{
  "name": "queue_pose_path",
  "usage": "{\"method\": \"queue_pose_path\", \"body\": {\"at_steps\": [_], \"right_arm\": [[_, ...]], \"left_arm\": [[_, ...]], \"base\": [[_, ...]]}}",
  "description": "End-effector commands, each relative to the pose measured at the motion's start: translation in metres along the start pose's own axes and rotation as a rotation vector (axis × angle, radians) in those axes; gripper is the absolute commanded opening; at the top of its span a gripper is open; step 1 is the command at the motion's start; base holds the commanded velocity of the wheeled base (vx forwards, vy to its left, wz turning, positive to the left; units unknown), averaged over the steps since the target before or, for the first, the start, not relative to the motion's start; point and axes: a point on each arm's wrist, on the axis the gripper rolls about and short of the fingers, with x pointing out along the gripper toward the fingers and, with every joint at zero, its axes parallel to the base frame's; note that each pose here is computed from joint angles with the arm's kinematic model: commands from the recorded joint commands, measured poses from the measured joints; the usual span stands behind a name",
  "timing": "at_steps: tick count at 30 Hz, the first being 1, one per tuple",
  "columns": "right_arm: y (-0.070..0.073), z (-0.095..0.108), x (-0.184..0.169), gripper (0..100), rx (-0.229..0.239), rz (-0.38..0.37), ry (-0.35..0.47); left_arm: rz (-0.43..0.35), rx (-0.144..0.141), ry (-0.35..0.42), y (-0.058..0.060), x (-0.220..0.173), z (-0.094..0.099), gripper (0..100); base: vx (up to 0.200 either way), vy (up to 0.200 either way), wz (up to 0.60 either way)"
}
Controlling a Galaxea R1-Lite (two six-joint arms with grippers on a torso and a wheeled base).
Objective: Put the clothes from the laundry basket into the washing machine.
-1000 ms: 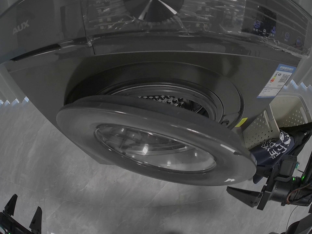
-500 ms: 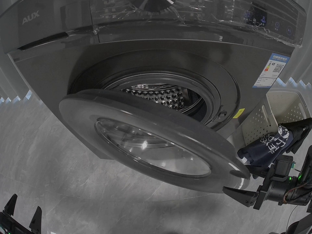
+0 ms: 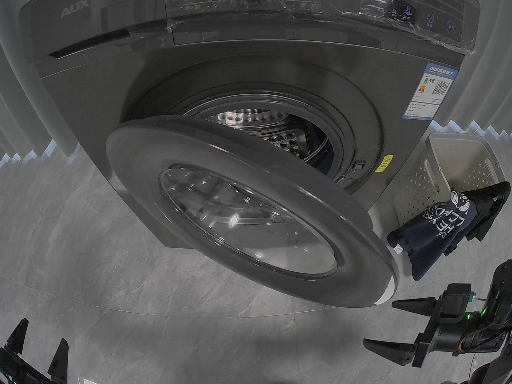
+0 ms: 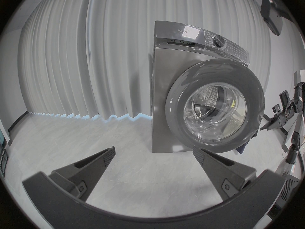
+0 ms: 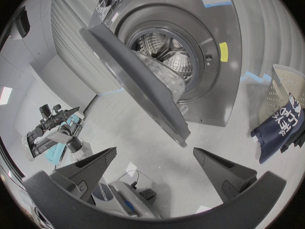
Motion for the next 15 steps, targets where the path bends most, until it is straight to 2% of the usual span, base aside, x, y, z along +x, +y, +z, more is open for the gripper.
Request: {"method": "queue_pose_path", "body": {"at_steps": [1, 3, 5, 6, 9, 15], "right_arm": [[-0.005, -0.017, -0.014, 100, 0.008, -0.033, 0.037], [-0.008, -0.022, -0.017, 100, 0.024, -0.065, 0.083], [-0.012, -0.023, -0.018, 100, 0.036, -0.093, 0.091], [-0.017, -0.023, -0.018, 100, 0.050, -0.135, 0.088], [-0.027, -0.018, -0.016, 100, 0.043, -0.203, 0.076], [-0.039, 0.003, -0.006, 100, 0.058, -0.265, 0.024]], "left_arm": [[-0.001, -0.001, 0.003, 0.000, 0.000, -0.005, 100], [-0.001, -0.001, 0.001, 0.000, 0.000, -0.005, 100], [0.001, -0.001, 0.003, 0.000, 0.000, -0.005, 100], [0.000, 0.001, 0.001, 0.000, 0.000, -0.005, 100], [0.000, -0.001, 0.001, 0.000, 0.000, -0.005, 100], [0.000, 0.001, 0.001, 0.000, 0.000, -0.005, 100]], "base": [[0.000, 0.000, 0.00], [0.000, 0.000, 0.00], [0.000, 0.000, 0.00], [0.000, 0.000, 0.00], [0.000, 0.000, 0.00], [0.000, 0.000, 0.00]]}}
